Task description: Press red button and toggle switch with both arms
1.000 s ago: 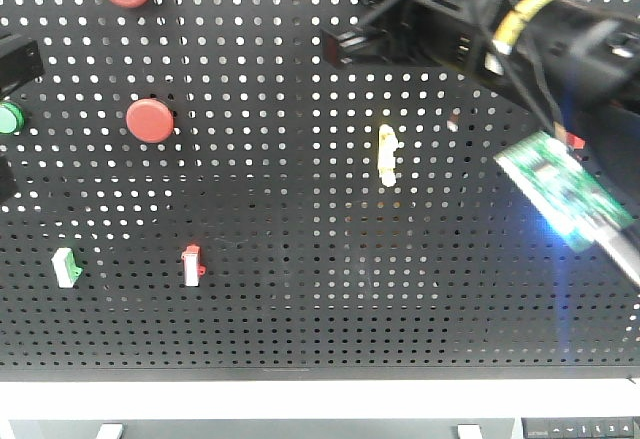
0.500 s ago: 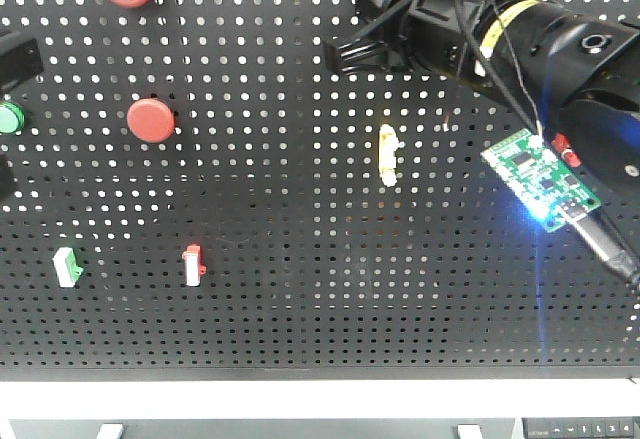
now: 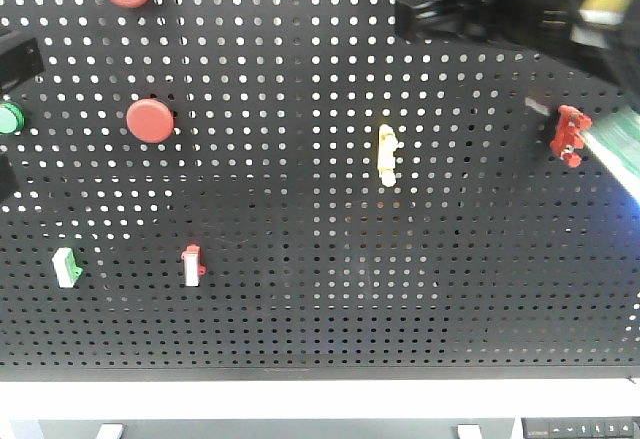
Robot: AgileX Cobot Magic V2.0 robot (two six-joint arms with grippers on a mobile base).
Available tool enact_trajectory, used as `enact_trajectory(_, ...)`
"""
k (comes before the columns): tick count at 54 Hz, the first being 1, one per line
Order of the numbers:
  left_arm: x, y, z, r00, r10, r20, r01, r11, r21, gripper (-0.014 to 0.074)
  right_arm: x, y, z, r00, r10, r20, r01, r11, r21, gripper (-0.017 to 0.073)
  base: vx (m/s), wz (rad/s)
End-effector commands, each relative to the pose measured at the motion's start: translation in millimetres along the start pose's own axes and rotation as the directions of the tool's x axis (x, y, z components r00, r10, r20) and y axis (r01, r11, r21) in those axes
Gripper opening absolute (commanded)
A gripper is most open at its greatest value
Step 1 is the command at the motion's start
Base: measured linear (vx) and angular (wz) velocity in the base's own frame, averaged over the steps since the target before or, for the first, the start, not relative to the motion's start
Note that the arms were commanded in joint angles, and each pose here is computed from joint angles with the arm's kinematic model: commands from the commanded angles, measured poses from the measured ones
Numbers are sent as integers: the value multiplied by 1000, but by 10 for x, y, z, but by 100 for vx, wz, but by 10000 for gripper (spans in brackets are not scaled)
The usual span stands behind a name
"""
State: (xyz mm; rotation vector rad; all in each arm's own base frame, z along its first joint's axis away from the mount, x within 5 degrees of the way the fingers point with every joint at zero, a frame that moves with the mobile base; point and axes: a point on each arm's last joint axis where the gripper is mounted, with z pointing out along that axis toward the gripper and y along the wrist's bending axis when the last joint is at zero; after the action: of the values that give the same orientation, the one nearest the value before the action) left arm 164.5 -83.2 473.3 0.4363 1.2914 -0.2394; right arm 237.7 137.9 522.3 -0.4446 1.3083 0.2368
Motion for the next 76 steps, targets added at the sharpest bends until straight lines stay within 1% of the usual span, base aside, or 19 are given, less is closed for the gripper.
enact_trajectory(1, -217, 31, -64, 992, -2, 130, 4, 1000, -19, 2, -218, -3, -318, 991, -22, 132, 26, 999, -28, 2, 0, 0)
enact_trajectory(7, -208, 30, -59, 993, -2, 121, 4, 1000, -18, 2, -131, -6, -406, 995, -22, 93, 24, 999, -24, 2, 0, 0)
enact_trajectory(22, -198, 28, -58, 994, -2, 110, 4, 1000, -15, 2, -40, -21, -392, 1000, -15, 18, 15, 1000, -2, 2, 0, 0)
enact_trajectory(38, -202, 29, -59, 993, -3, 118, 5, 1000, -17, 2, -41, -21, -392, 1000, -15, 18, 15, 1000, -3, 2, 0, 0)
enact_trajectory(40, -166, 26, -50, 994, 20, 111, -18, 1000, -20, 2, -41, -21, -392, 1000, -15, 18, 15, 1000, -3, 2, 0, 0)
enact_trajectory(44, -84, 88, -130, 986, 137, 100, -130, 989, -73, 2, -41, -21, -392, 1000, -15, 18, 15, 1000, -3, 2, 0, 0)
enact_trajectory(45, -60, 106, -154, 984, 148, 94, -140, 986, -86, 2, -41, -21, -392, 1000, -15, 18, 15, 1000, -3, 2, 0, 0)
enact_trajectory(46, -21, 135, -202, 985, 153, 84, -144, 984, -106, 2, -41, -21, -392, 1000, -15, 18, 15, 1000, -3, 2, 0, 0)
enact_trajectory(48, 74, 187, -318, 990, 125, 64, -115, 983, -146, 2, -41, -21, -392, 1000, -15, 18, 15, 1000, -3, 2, 0, 0)
enact_trajectory(51, 237, 242, -502, 999, 27, 47, -17, 979, -205, 2, -41, -21, -392, 1000, -15, 18, 15, 1000, -3, 2, 0, 0)
enact_trajectory(53, 356, 261, -629, 999, -22, 37, 30, 969, -243, 2, -41, -21, -392, 1000, -15, 18, 15, 1000, -3, 2, 0, 0)
enact_trajectory(54, 430, 268, -706, 999, -33, 29, 40, 963, -268, 2, -41, -21, -392, 1000, -15, 18, 15, 1000, -3, 2, 0, 0)
enact_trajectory(56, 535, 272, -810, 999, -36, 15, 38, 953, -300, 2, -41, -21, -392, 1000, -15, 18, 15, 1000, -3, 2, 0, 0)
enact_trajectory(58, 704, 267, -962, 1000, -28, -11, 23, 938, -346, 2, -41, -21, -392, 1000, -15, 18, 15, 1000, -3, 2, 0, 0)
enact_trajectory(61, 929, 234, -1155, 999, 5, -53, -25, 918, -396, 2, -41, -21, -392, 1000, -15, 18, 15, 1000, -3, 2, 0, 0)
enact_trajectory(66, 1301, 137, -1415, 990, 68, -124, -115, 895, -432, 2, -41, -21, -392, 1000, -15, 18, 15, 1000, -3, 2, 0, 0)
enact_trajectory(68, 1435, 95, -1495, 987, 80, -142, -135, 890, -436, 2, -41, -21, -392, 1000, -15, 18, 15, 1000, -3, 2, 0, 0)
enact_trajectory(71, 1608, 38, -1593, 985, 77, -152, -137, 887, -441, 2, -41, -21, -392, 1000, -15, 18, 15, 1000, -3, 2, 0, 0)
enact_trajectory(76, 1898, -61, -1745, 989, 50, -142, -109, 888, -446, 2, -41, -21, -392, 1000, -15, 18, 15, 1000, -3, 2, 0, 0)
